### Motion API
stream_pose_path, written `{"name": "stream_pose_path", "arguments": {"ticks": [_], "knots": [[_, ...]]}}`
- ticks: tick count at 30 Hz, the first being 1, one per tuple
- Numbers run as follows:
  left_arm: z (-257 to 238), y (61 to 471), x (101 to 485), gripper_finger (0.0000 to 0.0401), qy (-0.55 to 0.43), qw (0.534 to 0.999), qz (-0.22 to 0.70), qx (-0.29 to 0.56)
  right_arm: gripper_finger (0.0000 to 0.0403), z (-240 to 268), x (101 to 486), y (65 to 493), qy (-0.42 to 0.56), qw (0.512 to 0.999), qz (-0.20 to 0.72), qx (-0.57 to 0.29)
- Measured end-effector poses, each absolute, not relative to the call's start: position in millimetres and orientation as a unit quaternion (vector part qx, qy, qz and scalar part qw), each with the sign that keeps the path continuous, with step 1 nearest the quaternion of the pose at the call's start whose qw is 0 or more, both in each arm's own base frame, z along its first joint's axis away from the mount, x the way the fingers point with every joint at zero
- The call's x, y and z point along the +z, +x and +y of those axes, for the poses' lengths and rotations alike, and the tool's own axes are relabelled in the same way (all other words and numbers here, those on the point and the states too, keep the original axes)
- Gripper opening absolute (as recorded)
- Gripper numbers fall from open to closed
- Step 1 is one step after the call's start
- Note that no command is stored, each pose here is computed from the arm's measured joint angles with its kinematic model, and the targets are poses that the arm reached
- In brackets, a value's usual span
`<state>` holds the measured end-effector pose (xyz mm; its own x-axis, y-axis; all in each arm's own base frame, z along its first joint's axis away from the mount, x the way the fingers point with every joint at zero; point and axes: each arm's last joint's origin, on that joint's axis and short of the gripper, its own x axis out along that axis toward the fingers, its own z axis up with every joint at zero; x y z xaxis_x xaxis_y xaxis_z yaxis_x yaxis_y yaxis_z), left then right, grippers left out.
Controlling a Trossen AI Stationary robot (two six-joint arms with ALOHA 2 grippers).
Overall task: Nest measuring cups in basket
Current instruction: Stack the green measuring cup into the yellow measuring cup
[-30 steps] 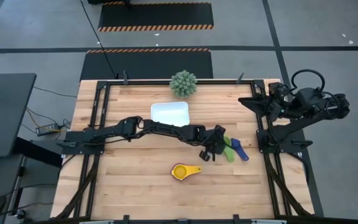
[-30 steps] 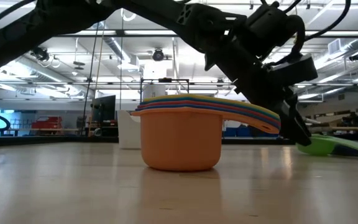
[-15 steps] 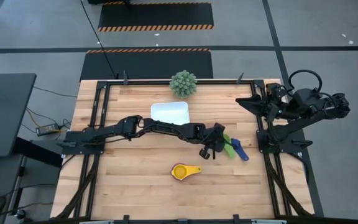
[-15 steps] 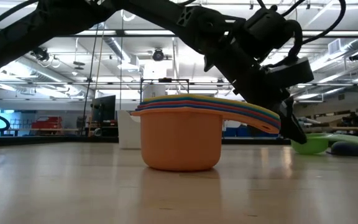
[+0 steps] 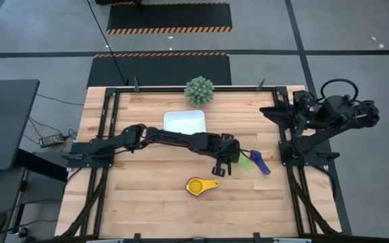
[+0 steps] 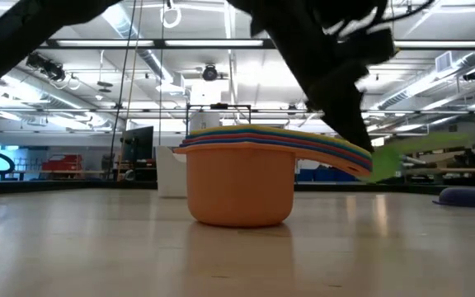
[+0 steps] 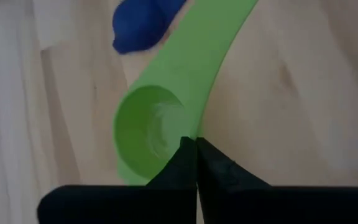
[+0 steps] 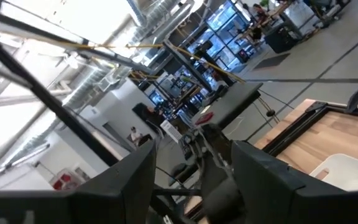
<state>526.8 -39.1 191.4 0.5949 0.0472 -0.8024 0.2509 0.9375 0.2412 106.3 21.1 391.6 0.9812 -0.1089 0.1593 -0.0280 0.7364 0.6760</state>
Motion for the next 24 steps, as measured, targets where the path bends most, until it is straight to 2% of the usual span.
{"name": "stream_pose_path", "arguments": {"ticks": [12,16,24], "knots": [[-81,477,253,0.0,0.059,0.857,0.51,0.036,0.0217,21,393,97,0.316,0.944,-0.096,0.0],[-100,456,267,0.0,-0.034,0.842,0.534,0.075,0.0217,22,393,97,0.312,0.946,-0.093,0.006],[-165,426,271,0.0,-0.171,0.805,0.554,0.125,0.0217,23,392,98,0.297,0.951,-0.083,0.018]]}}
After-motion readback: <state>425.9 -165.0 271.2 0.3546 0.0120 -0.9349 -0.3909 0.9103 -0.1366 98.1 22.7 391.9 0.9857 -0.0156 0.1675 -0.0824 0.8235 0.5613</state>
